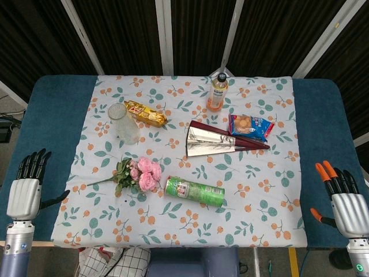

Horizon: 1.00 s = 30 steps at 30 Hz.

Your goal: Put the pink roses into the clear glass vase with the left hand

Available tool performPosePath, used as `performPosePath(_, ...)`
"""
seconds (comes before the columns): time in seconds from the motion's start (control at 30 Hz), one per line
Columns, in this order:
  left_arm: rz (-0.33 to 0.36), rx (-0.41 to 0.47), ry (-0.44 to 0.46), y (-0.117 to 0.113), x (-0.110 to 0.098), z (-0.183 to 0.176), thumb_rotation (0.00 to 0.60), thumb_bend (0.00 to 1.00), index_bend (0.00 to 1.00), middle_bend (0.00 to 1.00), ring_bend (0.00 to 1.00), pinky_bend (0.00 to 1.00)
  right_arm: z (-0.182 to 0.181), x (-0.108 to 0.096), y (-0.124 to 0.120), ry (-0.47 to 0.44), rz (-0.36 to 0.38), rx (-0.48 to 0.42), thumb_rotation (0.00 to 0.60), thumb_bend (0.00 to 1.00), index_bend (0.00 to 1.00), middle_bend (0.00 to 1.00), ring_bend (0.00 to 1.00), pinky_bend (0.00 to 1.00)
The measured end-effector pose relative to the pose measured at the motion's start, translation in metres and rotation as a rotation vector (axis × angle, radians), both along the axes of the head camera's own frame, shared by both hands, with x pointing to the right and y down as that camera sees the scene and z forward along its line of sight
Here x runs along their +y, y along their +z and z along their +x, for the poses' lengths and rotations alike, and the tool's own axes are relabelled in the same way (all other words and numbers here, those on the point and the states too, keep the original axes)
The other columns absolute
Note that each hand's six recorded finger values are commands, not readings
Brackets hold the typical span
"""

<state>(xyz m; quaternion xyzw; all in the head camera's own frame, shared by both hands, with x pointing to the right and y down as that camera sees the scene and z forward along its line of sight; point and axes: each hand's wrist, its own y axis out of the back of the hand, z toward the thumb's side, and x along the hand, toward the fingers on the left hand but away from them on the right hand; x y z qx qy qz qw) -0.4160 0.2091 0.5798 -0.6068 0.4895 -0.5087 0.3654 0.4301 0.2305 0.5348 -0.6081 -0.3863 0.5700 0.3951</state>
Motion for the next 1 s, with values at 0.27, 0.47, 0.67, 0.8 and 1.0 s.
performPosePath(0.27, 0.017, 0.013, -0.026, -0.008, 0.000, -0.005, 0.600, 0.13, 0.01, 0.01, 0.00, 0.00, 0.002, 0.000, 0.002, 0.028, 0.011, 0.014, 0.600, 0.16, 0.00, 0.00, 0.00, 0.03)
performPosePath(0.47, 0.008, 0.033, -0.033, -0.010, 0.000, -0.006, 0.600, 0.13, 0.01, 0.02, 0.00, 0.00, 0.005, 0.000, 0.003, 0.052, 0.004, 0.010, 0.600, 0.16, 0.00, 0.00, 0.00, 0.03)
performPosePath(0.67, 0.001, 0.069, -0.059, -0.009, -0.005, -0.009, 0.600, 0.13, 0.02, 0.03, 0.00, 0.00, 0.011, -0.002, 0.000, 0.086, 0.009, -0.005, 0.600, 0.16, 0.02, 0.00, 0.00, 0.01)
performPosePath(0.8, -0.053, 0.068, -0.065, 0.003, -0.011, -0.007, 0.600, 0.11, 0.01, 0.03, 0.00, 0.00, 0.016, -0.002, 0.002, 0.107, 0.000, -0.012, 0.600, 0.16, 0.02, 0.00, 0.00, 0.01)
performPosePath(1.0, -0.223, 0.044, -0.036, 0.034, -0.022, 0.012, 0.600, 0.09, 0.00, 0.02, 0.00, 0.00, 0.017, -0.004, 0.001, 0.116, -0.003, -0.024, 0.600, 0.16, 0.02, 0.00, 0.00, 0.01)
